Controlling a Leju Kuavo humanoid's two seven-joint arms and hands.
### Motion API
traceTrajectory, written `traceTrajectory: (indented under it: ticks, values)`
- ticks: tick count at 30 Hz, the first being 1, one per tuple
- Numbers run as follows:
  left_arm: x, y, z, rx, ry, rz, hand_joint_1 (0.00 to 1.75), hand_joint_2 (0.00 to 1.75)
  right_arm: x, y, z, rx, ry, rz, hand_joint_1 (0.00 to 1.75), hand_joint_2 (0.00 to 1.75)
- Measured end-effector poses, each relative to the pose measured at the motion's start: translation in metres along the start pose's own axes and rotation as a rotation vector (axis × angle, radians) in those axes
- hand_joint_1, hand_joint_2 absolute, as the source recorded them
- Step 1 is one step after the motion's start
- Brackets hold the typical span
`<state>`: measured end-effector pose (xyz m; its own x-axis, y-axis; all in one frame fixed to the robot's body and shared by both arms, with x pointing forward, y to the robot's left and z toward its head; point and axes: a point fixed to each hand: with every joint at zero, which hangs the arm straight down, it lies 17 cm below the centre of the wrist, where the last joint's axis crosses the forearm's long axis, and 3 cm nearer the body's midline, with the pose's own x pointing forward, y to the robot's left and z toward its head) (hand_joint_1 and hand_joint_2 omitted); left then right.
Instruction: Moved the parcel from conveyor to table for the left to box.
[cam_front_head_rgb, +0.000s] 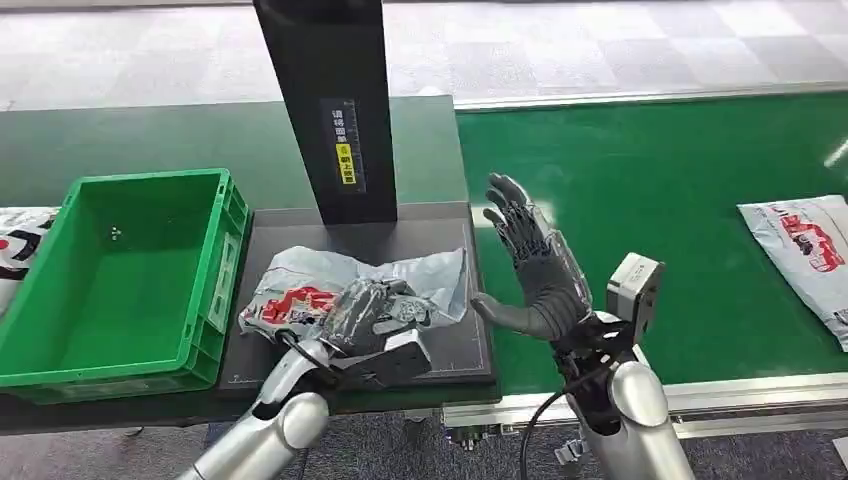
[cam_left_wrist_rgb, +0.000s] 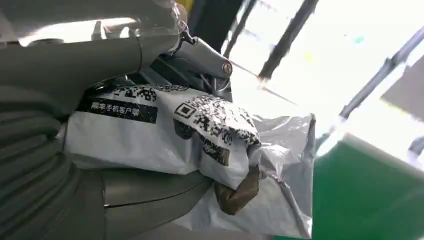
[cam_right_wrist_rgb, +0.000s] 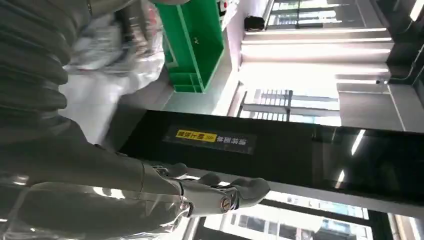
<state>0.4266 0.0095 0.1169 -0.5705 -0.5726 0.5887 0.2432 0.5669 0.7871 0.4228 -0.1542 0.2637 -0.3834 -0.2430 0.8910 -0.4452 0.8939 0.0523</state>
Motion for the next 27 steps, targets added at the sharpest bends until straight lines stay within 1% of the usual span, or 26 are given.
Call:
traceTrajectory:
  ticks: [3,5,9,10,11,14,16,18,20,22,24,27]
  values:
    - [0.020,0.066,0.000,0.210,-0.069,-0.031,1.75,1.75,-0.001,-0.004,0.006,-0.016,0.004,0.008,0.00,1.75]
    - [0.031,0.098,0.007,0.312,-0.112,-0.049,1.75,1.75,-0.001,-0.006,0.009,-0.022,0.004,0.014,0.00,1.75]
    - [0.032,0.101,0.008,0.322,-0.116,-0.048,1.75,1.75,-0.001,-0.006,0.009,-0.022,0.004,0.014,0.00,1.75]
    - [0.052,0.173,0.030,0.556,-0.200,-0.091,1.75,1.75,-0.003,-0.015,0.017,-0.039,0.009,0.021,0.00,1.75]
    - [0.056,0.186,0.037,0.587,-0.214,-0.096,1.75,1.75,-0.005,-0.016,0.019,-0.040,0.013,0.023,0.00,1.75]
    - [0.061,0.199,0.044,0.621,-0.231,-0.107,1.75,1.75,-0.006,-0.018,0.021,-0.041,0.018,0.027,0.00,1.75]
    - [0.067,0.217,0.055,0.704,-0.259,-0.135,1.75,1.75,-0.006,-0.019,0.023,-0.045,0.017,0.026,0.00,1.75]
    - [0.076,0.243,0.071,0.811,-0.296,-0.170,1.75,1.75,-0.008,-0.018,0.025,-0.047,0.021,0.020,0.00,1.75]
    - [0.071,0.271,0.083,0.890,-0.280,-0.180,1.75,1.75,-0.008,-0.018,0.026,-0.048,0.021,0.018,0.00,1.75]
    - [0.056,0.301,0.093,0.960,-0.225,-0.183,1.75,1.75,-0.007,-0.019,0.025,-0.050,0.016,0.017,0.00,1.75]
    - [0.034,0.324,0.100,0.994,-0.156,-0.174,1.75,1.75,-0.007,-0.022,0.026,-0.054,0.014,0.019,0.00,1.75]
    - [-0.019,0.359,0.109,1.026,-0.028,-0.161,1.75,1.75,-0.006,-0.025,0.028,-0.054,0.016,0.019,0.00,1.75]
